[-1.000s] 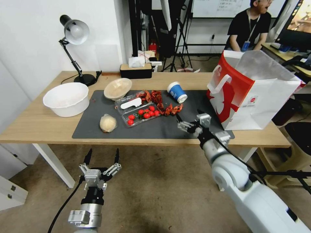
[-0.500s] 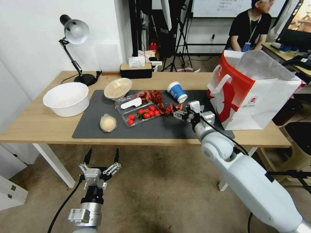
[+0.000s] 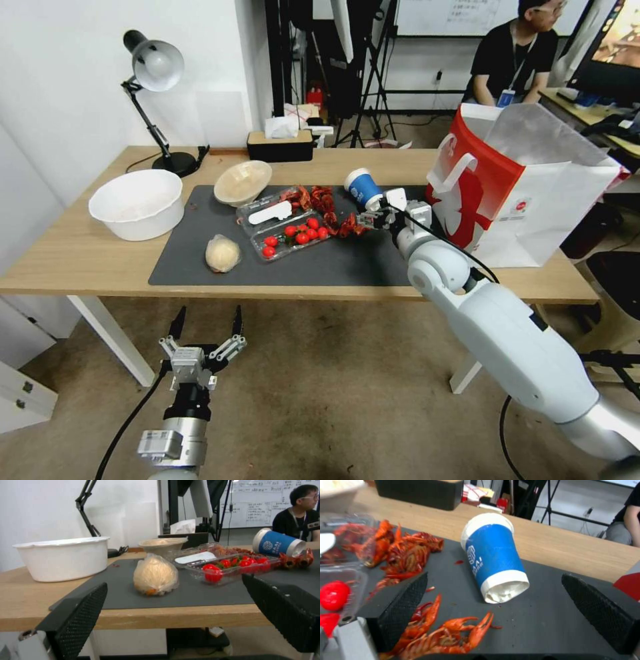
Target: Pick up the trash from the table and place it into the takeout bag.
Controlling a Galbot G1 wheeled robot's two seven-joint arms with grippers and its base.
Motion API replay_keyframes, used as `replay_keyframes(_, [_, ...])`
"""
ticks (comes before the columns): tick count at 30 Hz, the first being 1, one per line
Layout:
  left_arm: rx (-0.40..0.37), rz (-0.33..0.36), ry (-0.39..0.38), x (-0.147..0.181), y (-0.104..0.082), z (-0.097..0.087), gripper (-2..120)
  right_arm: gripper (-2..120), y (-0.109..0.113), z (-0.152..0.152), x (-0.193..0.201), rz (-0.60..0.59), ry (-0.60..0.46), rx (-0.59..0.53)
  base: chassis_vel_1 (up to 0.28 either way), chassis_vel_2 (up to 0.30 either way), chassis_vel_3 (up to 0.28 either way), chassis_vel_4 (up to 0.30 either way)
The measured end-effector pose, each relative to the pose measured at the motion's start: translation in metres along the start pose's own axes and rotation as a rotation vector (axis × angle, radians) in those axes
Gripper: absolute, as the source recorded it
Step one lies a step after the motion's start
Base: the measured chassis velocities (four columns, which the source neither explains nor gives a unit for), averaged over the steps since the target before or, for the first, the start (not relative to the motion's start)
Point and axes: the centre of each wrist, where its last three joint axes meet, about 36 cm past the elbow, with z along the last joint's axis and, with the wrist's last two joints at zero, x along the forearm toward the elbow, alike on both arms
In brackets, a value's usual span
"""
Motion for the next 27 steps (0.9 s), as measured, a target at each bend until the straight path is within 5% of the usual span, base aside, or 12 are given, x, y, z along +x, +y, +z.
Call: replay_keyframes(27, [0.011,-0.002,-0.005,-0.005,0.000,0.005,100,100,-0.020,-0.006,-0.084,-0.011,0.134,0.043,0.000,0.000,0.000,0.000])
